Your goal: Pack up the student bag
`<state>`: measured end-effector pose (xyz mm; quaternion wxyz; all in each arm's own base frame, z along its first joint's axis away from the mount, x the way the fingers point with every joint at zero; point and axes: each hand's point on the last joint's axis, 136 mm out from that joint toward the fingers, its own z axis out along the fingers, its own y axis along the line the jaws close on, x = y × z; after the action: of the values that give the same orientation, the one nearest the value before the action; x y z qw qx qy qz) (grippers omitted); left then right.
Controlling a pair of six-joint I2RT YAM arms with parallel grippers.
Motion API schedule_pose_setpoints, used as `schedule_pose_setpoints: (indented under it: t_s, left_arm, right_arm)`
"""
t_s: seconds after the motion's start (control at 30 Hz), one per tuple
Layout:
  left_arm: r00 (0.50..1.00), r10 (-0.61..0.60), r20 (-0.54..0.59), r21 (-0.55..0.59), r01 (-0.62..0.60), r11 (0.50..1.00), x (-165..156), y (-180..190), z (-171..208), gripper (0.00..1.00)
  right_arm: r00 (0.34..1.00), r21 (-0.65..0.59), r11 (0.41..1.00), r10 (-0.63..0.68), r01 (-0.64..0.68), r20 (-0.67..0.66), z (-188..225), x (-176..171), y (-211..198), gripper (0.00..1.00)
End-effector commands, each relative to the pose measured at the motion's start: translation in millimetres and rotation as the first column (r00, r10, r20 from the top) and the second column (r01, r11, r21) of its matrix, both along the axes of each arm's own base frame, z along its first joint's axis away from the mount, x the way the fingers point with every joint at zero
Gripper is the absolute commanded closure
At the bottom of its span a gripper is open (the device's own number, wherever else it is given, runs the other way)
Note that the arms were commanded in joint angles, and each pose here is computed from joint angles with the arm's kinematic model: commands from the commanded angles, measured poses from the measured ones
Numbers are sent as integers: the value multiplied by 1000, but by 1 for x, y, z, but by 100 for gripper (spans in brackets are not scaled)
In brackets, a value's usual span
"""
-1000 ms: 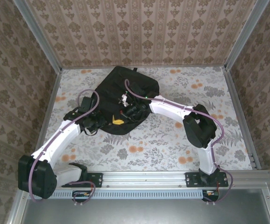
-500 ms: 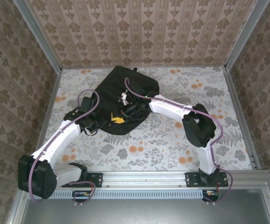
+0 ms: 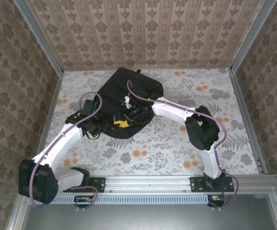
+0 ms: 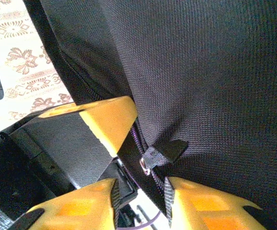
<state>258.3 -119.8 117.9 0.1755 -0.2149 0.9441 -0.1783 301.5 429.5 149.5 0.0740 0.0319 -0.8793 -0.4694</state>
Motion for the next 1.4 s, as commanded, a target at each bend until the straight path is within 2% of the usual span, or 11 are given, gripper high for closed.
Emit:
schedule_pose_setpoints:
  t_s: [0.0,0.23,0.53,0.7,0.87,1.03,1.37]
  left_arm:
    - [998,-46,42,11,46,999,5,-4,3,100]
    - [998,-60,36,22,59,998,3,-3,-2,100]
    - [997,-71,44,15,70,997,3,-6,-1,100]
    - [997,-69,45,14,68,998,2,-6,-1,100]
    - [997,-67,48,11,66,998,3,-6,0,100]
    - [997,-59,49,16,59,998,3,-4,-1,100]
    - [998,-51,47,18,50,999,3,-3,-2,100]
  right_arm:
    - [992,-40,999,-13,19,129,15,21,-14,63]
    - [981,-148,989,27,2,194,5,34,-24,58]
    - [987,-143,989,45,-23,155,-14,37,-8,48]
    - [991,-138,990,51,-35,120,-23,31,-4,47]
    - [993,-90,994,74,-66,92,-21,17,9,51]
    - [995,-56,995,81,-78,53,-20,6,12,58]
    - [995,-2,997,79,-79,53,-15,-1,13,65]
